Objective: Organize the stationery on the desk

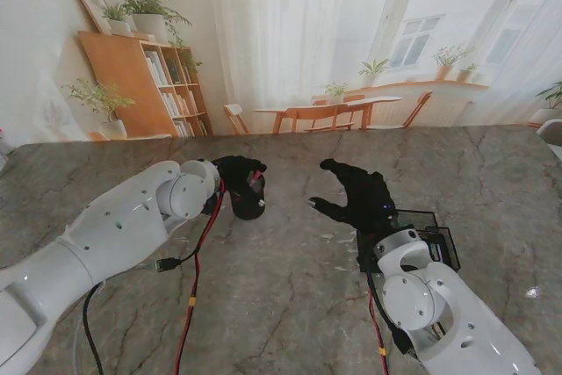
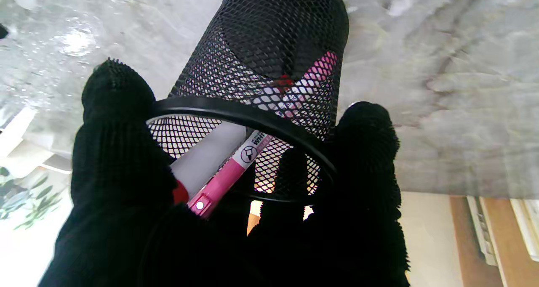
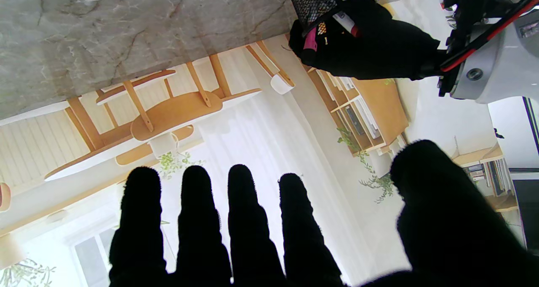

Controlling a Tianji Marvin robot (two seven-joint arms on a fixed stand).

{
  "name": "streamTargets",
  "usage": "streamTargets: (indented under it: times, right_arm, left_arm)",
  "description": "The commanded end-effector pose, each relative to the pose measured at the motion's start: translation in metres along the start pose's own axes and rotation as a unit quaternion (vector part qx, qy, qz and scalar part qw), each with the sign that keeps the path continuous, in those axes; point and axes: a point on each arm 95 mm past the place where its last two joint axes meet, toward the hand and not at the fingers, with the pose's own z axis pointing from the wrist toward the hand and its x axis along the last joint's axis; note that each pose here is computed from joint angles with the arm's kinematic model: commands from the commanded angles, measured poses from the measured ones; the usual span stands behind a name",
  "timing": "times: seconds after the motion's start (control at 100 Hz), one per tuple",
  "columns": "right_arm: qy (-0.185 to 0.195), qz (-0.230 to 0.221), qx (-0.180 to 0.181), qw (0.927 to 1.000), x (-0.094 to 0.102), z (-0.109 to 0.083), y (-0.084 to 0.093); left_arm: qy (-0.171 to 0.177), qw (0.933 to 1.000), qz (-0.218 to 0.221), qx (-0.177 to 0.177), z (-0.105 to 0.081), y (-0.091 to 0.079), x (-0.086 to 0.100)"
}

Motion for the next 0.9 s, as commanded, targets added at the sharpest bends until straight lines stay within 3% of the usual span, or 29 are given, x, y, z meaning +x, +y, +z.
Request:
streamTargets:
  times: [0.0,0.51,0.89]
  right_arm:
    - [-0.005,0.004,0.007,1.0,-0.001,-0.001,-0.003]
    - [-0.005,0.008,0.003,1.0,-0.002,-0.002,-0.004]
    - [-0.007,0.008,0.0,0.9999,-0.002,-0.003,-0.004]
  left_arm:
    - [0.018,0.9992,-0.009,-0.035,0.002,0.031,0.012]
    - [0.115,0.991,-0.035,-0.06,-0.012,0.059,0.057]
    - [0.161,0.9834,0.011,-0.083,-0.017,0.07,0.069]
